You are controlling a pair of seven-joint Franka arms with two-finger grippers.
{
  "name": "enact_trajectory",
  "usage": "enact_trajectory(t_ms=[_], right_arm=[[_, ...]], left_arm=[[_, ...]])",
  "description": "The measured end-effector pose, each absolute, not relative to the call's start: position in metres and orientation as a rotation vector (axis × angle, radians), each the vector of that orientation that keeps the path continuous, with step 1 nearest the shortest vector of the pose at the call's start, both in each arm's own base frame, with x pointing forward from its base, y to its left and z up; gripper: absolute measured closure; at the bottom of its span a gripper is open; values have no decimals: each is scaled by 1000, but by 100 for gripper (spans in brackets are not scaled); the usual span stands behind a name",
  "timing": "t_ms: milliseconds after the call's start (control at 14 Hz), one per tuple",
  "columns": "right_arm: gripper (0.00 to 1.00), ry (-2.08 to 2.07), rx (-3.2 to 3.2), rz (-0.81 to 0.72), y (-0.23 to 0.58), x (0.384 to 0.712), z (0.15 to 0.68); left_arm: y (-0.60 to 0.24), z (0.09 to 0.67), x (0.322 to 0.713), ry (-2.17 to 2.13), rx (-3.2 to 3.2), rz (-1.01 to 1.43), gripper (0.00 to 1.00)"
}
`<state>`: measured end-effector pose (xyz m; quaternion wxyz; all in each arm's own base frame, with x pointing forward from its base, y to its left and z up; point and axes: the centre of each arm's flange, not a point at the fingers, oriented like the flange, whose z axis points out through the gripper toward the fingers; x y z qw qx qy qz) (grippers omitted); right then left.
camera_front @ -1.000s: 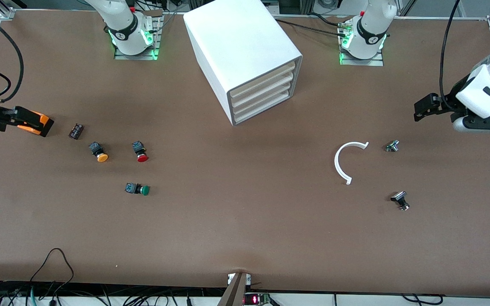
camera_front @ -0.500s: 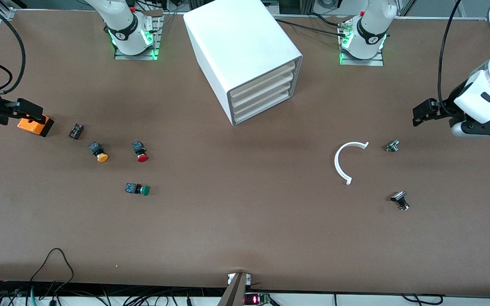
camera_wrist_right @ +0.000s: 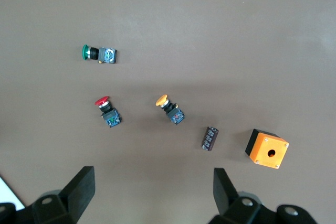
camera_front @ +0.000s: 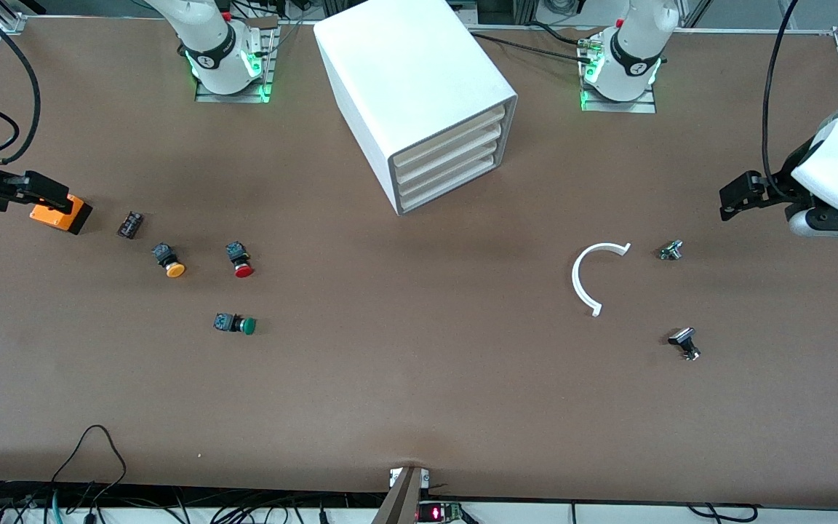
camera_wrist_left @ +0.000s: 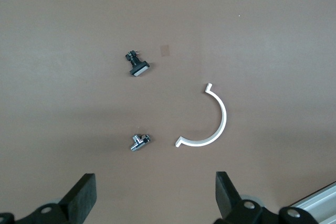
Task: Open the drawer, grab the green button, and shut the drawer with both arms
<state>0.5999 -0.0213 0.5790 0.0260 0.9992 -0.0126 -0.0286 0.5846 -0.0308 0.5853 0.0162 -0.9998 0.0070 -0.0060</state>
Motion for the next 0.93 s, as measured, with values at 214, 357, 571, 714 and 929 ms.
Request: enact_trajectory(t_ms=[214, 357, 571, 714, 929], right_arm=[[0, -64, 3087, -86, -29, 602, 576], [0, -76, 3086, -86, -31, 602, 576], [0, -105, 3083, -99, -41, 598, 579], [0, -156, 3084, -88, -59, 587, 595], [0, -180, 3099, -85, -66, 568, 619]], left_arm=[[-32, 587, 585, 25, -3109, -23, 0], [-32, 587, 585, 25, -3109, -23, 0], [-32, 586, 584, 25, -3109, -19, 0], [-32, 586, 584, 24, -3109, -14, 0], [-32, 586, 584, 23, -3109, -9, 0]])
